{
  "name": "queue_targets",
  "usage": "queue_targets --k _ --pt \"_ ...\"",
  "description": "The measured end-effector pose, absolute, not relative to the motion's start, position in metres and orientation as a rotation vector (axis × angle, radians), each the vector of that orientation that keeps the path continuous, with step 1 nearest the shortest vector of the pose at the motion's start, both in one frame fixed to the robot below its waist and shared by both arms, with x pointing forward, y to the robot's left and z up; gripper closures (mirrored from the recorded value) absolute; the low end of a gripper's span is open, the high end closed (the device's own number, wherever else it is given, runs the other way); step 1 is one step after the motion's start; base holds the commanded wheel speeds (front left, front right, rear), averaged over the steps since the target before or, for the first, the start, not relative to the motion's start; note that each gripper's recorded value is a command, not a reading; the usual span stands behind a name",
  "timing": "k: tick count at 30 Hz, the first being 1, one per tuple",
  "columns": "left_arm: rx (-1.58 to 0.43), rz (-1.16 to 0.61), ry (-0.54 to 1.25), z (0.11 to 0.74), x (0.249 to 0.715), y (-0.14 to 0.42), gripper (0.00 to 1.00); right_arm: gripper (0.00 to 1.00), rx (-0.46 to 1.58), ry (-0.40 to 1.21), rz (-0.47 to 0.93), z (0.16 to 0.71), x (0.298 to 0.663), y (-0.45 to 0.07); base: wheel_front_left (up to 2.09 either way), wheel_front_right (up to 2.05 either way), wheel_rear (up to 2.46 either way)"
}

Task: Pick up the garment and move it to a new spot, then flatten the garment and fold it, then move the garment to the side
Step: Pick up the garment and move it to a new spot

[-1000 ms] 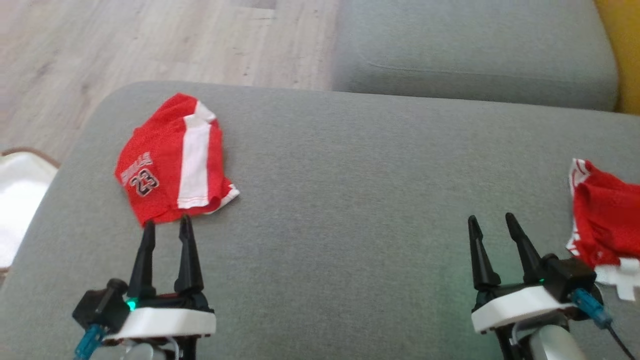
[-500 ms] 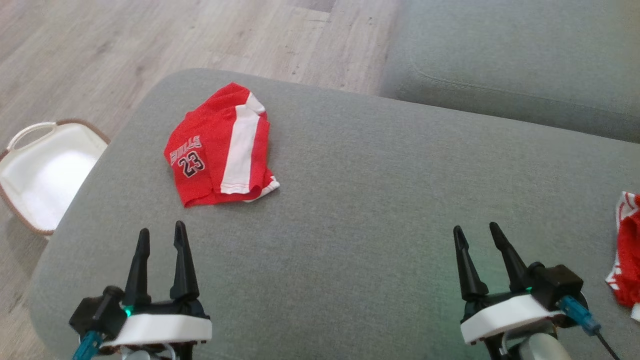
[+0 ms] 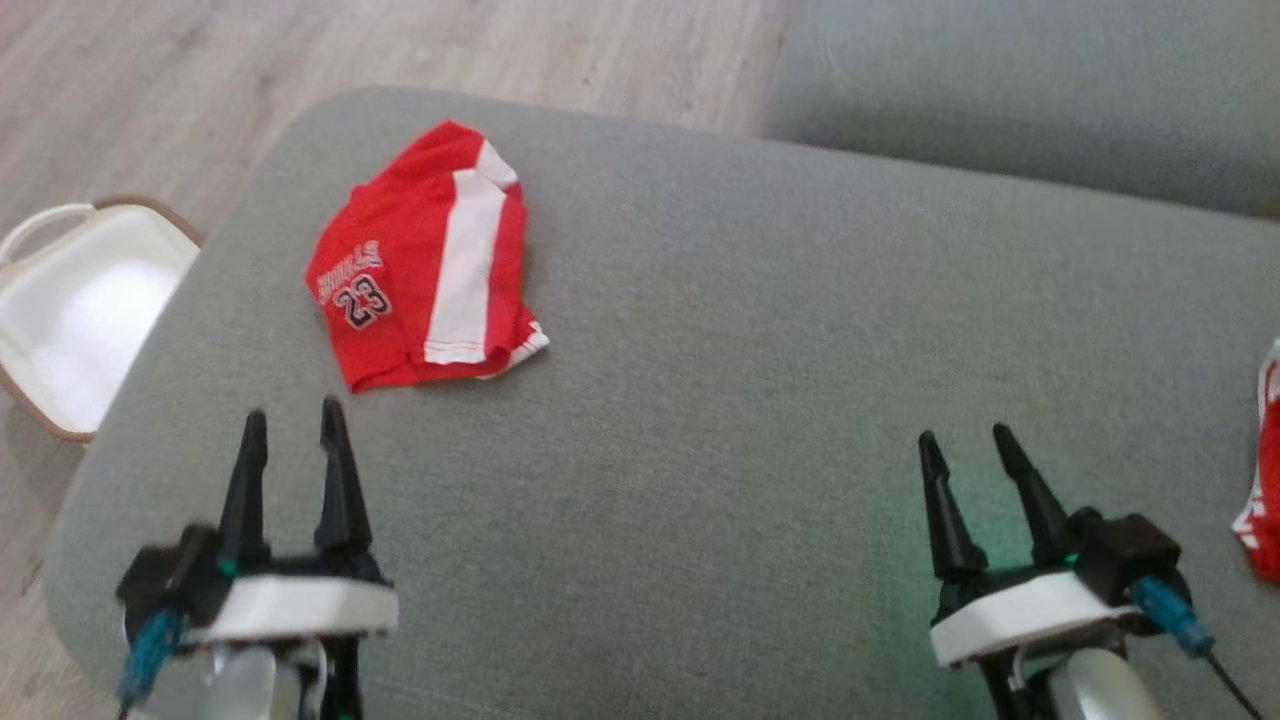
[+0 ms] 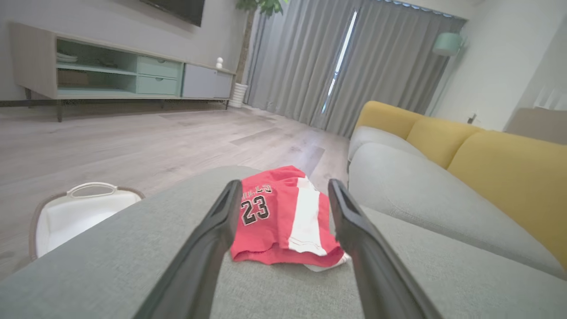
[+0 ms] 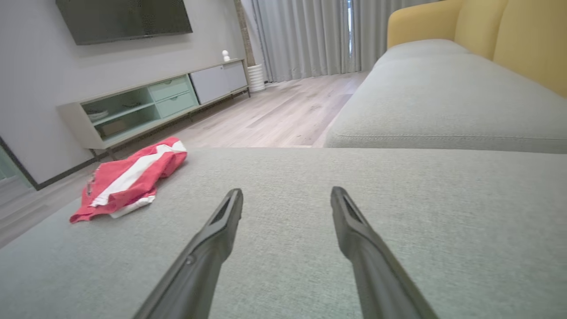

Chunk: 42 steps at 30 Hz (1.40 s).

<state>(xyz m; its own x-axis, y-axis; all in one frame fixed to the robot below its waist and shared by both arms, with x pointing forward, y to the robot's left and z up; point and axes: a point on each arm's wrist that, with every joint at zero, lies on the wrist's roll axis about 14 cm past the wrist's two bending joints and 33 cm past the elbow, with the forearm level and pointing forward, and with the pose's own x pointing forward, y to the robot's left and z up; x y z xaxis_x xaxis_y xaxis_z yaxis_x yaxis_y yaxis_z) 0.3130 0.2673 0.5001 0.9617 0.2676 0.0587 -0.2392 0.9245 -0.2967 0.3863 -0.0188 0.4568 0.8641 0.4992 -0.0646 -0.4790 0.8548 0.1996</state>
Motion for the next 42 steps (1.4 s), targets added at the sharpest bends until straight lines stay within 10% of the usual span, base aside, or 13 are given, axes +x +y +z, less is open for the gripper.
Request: queue_targets --k 23,24,25,42 --pt "-0.048 0.044 0.749 0.378 0.456 0.284 0.0 0.0 0.163 0.067 0.326 0.438 0.464 -0.077 0.0 0.0 0.0" --pt "-0.052 0.039 0.768 0.374 0.457 0.283 0.24 0.0 0.163 0.073 0.32 0.436 0.463 -0.079 0.0 0.0 0.0" --pt "-0.058 0.034 0.782 0.371 0.458 0.282 1.0 0.0 0.162 0.077 0.314 0.434 0.463 -0.081 0.0 0.0 0.0" --pt "-0.244 -0.141 0.171 0.511 0.512 0.221 1.0 0.0 0.162 -0.006 0.298 0.473 0.45 -0.091 0.0 0.0 0.0"
